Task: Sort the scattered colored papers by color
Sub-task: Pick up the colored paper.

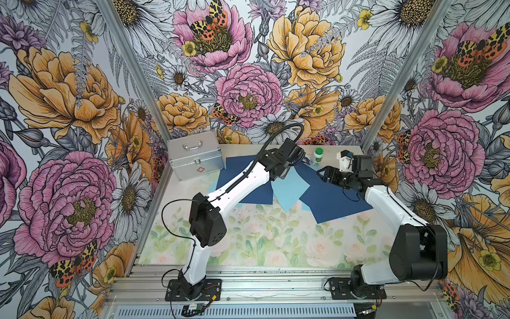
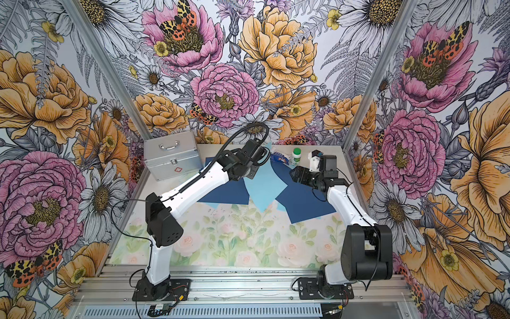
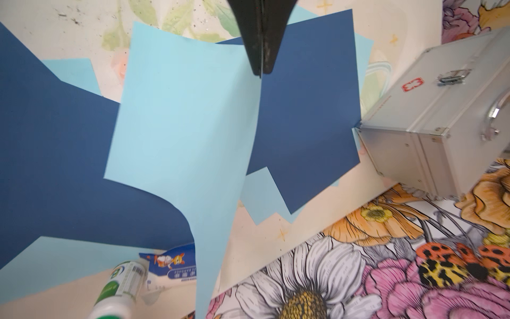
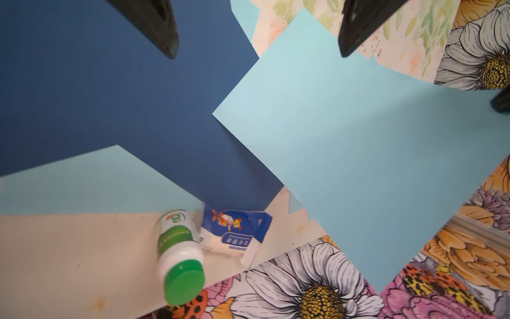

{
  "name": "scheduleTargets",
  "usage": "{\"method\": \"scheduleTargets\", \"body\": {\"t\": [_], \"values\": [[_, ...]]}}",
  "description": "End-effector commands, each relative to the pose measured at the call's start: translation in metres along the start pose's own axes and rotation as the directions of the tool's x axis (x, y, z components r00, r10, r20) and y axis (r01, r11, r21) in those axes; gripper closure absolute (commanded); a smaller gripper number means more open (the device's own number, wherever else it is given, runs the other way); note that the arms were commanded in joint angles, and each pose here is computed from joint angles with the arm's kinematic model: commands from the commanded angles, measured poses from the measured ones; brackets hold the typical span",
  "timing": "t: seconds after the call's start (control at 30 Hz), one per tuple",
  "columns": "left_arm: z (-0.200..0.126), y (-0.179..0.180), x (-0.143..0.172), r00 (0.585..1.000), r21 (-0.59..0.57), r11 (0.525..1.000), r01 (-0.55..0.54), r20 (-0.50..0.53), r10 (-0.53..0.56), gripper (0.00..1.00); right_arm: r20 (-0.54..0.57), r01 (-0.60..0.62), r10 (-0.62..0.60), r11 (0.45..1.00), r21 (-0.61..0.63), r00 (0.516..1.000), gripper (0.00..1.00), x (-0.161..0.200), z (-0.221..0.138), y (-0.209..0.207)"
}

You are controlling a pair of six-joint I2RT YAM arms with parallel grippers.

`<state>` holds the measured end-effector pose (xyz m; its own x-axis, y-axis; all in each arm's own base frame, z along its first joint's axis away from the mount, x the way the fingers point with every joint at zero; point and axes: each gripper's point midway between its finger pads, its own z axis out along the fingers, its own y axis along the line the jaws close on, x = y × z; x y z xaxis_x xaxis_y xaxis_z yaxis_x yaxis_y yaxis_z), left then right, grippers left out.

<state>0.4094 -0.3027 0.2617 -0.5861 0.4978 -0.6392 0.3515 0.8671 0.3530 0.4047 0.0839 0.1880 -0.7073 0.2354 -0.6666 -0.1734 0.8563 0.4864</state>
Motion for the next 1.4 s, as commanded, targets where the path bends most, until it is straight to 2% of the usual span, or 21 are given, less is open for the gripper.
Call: {"method": "scheduleTargets", "body": {"t": [0.0, 0.17, 0.23, 0.47, 0.7, 0.8, 0.9, 1.0, 1.07, 1.2, 1.37], "values": [[-0.042, 0.022, -0.020, 0.992, -0.014, 0.995, -0.094, 0.086, 0.095, 1.00, 0.160, 0.210, -0.201, 0.977, -0.046, 0.967, 0.09, -0.021, -0.012, 0.031], [-0.078, 0.026, -0.029, 0.977, 0.072, 0.986, -0.149, 0.167, 0.136, 1.00, 0.394, 0.398, -0.330, 0.912, -0.103, 0.858, 0.07, -0.031, -0.038, 0.069], [-0.101, 0.033, -0.033, 0.967, 0.094, 0.982, -0.161, 0.216, 0.138, 1.00, 0.413, 0.455, -0.376, 0.884, -0.110, 0.830, 0.07, -0.032, -0.041, 0.081], [-0.148, 0.029, -0.038, 0.937, 0.217, 0.954, -0.206, 0.323, 0.129, 1.00, 0.432, 0.583, -0.477, 0.799, -0.151, 0.765, 0.12, -0.028, -0.042, 0.114], [-0.174, 0.033, -0.037, 0.923, 0.265, 0.941, -0.211, 0.372, 0.102, 1.00, 0.472, 0.613, -0.515, 0.786, -0.073, 0.716, 0.20, -0.038, -0.052, 0.118], [-0.180, 0.037, -0.036, 0.921, 0.275, 0.941, -0.200, 0.381, 0.084, 1.00, 0.495, 0.621, -0.510, 0.780, -0.078, 0.703, 0.31, -0.042, -0.060, 0.124], [-0.183, 0.043, -0.036, 0.920, 0.276, 0.944, -0.180, 0.387, 0.062, 1.00, 0.510, 0.627, -0.499, 0.771, -0.107, 0.701, 0.48, -0.041, -0.068, 0.132], [-0.183, 0.048, -0.035, 0.922, 0.272, 0.948, -0.165, 0.384, 0.050, 1.00, 0.514, 0.629, -0.483, 0.762, -0.151, 0.709, 0.68, -0.038, -0.074, 0.140], [-0.181, 0.052, -0.034, 0.924, 0.269, 0.951, -0.152, 0.380, 0.040, 1.00, 0.505, 0.627, -0.477, 0.759, -0.176, 0.719, 0.76, -0.036, -0.075, 0.145], [-0.180, 0.055, -0.034, 0.925, 0.290, 0.948, -0.132, 0.380, 0.012, 1.00, 0.479, 0.621, -0.469, 0.750, -0.228, 0.742, 1.00, -0.031, -0.077, 0.152], [-0.176, 0.057, -0.034, 0.923, 0.299, 0.947, -0.116, 0.384, -0.008, 1.00, 0.461, 0.608, -0.449, 0.739, -0.289, 0.765, 1.00, -0.027, -0.078, 0.163]]}}
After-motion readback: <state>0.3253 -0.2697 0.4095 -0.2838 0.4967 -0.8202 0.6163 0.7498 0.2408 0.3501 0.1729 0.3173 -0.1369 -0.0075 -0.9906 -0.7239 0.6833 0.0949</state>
